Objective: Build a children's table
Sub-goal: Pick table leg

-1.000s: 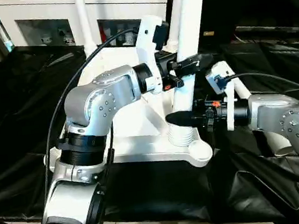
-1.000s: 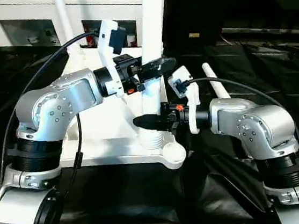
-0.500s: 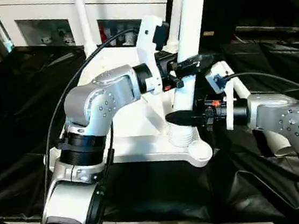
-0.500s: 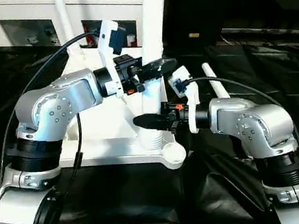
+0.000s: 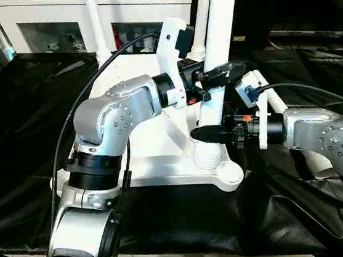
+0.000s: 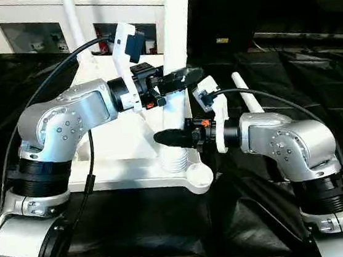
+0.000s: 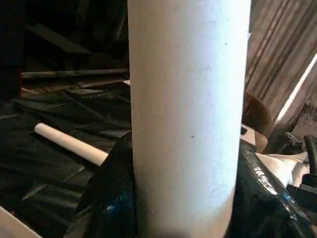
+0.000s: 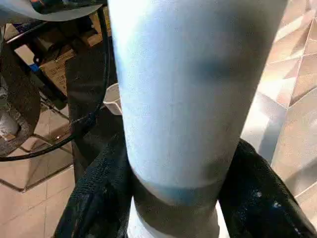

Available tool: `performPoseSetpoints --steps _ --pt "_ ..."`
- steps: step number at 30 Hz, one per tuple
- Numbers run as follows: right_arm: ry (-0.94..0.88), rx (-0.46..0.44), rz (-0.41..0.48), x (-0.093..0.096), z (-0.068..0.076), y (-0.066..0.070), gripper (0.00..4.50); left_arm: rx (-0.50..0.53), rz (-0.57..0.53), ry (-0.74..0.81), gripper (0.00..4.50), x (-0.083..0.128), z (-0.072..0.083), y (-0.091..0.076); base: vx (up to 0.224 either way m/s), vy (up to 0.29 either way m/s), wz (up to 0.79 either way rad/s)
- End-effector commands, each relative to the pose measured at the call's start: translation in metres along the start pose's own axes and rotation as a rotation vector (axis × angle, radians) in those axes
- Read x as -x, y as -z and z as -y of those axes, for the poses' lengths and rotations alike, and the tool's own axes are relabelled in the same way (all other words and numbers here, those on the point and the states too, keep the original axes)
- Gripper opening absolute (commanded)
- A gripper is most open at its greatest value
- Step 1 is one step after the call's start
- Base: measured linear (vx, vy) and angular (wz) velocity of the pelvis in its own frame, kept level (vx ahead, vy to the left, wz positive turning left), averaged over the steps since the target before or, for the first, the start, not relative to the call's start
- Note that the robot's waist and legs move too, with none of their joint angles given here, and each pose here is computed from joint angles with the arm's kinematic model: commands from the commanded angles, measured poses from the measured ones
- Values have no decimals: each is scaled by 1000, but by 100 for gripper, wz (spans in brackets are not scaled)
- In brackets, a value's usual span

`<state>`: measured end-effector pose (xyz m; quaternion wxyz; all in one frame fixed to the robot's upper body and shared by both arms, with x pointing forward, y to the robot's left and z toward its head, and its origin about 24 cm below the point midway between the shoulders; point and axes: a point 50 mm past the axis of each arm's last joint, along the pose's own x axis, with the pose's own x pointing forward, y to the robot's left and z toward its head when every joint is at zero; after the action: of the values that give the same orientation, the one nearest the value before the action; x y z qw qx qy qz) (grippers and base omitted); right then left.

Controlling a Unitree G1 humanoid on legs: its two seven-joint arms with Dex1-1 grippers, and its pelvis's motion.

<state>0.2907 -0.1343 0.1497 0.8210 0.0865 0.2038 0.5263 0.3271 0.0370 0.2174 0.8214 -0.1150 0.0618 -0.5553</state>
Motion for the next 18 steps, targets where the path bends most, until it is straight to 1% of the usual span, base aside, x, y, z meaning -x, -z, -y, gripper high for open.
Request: performPoseSetpoints --steps 1,5,6,7,8,11,12,13,14,16,17,18 --pt "15 19 5 1 1 -4 190 -27 10 20 185 -1 5 -7 0 0 0" --pt "16 19 7 0 1 -4 189 -29 12 17 185 -1 5 -7 0 0 0" --pt "17 20 9 1 1 -4 189 -30 15 8 220 -1 4 -7 0 0 0" --pt "17 20 10 1 1 -4 189 -30 16 6 241 -1 4 -7 0 0 0" --pt "19 21 14 1 2 -5 189 -1 32 11 255 -2 3 -8 0 0 0" --pt "24 21 32 1 2 -6 189 54 74 39 264 -1 4 -12 0 0 0" --pt "25 21 39 1 2 -6 188 73 103 41 290 -1 4 -14 0 0 0" --pt "28 19 48 1 3 -6 188 94 147 33 290 -1 3 -18 0 0 0" --pt "30 18 56 1 3 -6 188 113 187 23 300 -2 1 -21 0 0 0" --pt "31 18 60 1 3 -7 188 125 212 17 300 -1 0 -23 0 0 0" --pt "41 10 86 2 4 -8 188 186 349 4 299 2 -6 -33 0 0 0" --pt "45 5 98 3 4 -8 188 207 404 5 299 4 -7 -37 0 0 0"
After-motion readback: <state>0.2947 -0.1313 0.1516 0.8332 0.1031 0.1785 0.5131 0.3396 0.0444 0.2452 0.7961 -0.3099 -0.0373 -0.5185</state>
